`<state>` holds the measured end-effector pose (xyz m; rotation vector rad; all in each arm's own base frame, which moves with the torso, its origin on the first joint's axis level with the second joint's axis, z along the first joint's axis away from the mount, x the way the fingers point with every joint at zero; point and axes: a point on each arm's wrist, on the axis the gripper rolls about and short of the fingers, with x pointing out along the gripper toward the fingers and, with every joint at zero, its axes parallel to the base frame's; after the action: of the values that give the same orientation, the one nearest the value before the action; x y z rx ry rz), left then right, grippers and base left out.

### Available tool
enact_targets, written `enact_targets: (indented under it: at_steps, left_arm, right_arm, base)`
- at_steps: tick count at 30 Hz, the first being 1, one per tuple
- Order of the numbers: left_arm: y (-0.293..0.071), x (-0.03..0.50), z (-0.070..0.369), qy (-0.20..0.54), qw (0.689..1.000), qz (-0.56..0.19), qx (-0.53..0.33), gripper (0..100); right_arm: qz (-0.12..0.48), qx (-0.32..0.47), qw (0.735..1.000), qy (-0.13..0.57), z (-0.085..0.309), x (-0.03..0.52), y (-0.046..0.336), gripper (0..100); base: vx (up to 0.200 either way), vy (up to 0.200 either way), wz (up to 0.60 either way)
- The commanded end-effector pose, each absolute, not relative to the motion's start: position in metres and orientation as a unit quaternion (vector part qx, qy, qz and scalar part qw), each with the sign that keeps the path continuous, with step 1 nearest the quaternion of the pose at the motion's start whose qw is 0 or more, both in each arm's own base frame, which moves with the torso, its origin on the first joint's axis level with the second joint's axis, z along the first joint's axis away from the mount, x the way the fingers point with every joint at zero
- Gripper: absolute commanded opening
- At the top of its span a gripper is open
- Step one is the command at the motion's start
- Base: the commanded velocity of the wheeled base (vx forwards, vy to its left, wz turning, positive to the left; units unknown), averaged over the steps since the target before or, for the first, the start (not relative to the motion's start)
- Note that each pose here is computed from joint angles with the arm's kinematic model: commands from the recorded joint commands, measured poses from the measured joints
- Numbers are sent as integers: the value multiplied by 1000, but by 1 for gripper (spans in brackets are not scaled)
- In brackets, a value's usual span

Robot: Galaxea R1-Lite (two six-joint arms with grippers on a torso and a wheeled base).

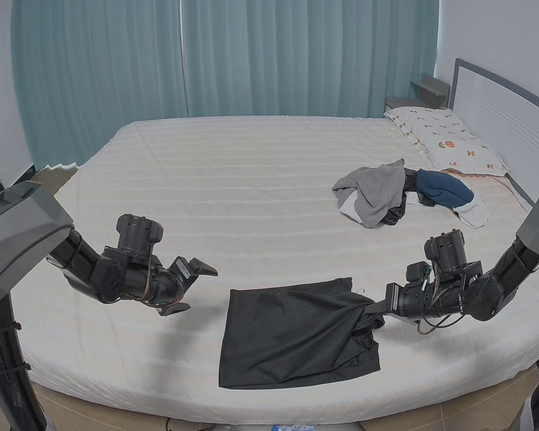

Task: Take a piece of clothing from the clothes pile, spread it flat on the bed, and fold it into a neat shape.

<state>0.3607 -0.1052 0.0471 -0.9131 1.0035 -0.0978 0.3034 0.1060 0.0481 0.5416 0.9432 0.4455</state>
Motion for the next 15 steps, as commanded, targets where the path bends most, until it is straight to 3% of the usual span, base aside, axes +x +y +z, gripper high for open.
enact_targets:
  at_steps: [1, 9, 14, 15]
  left_arm:
    - [-134, 380, 27, 475, 783, -49, -399, 100]
    - [-165, 395, -3, 466, 822, -47, -324, 100]
    - [-174, 399, -6, 462, 827, -49, -316, 100]
    - [-174, 399, -6, 462, 827, -49, -316, 0]
  right_arm:
    - [213, 256, 834, 440, 48, 304, 106, 0]
    - [217, 255, 833, 441, 49, 301, 108, 0]
    - [217, 255, 831, 444, 47, 302, 108, 0]
    - [217, 255, 831, 444, 47, 302, 108, 0]
  base:
    - [0, 0, 0]
    - [0, 0, 0]
    - [0, 0, 0]
    - [0, 0, 0]
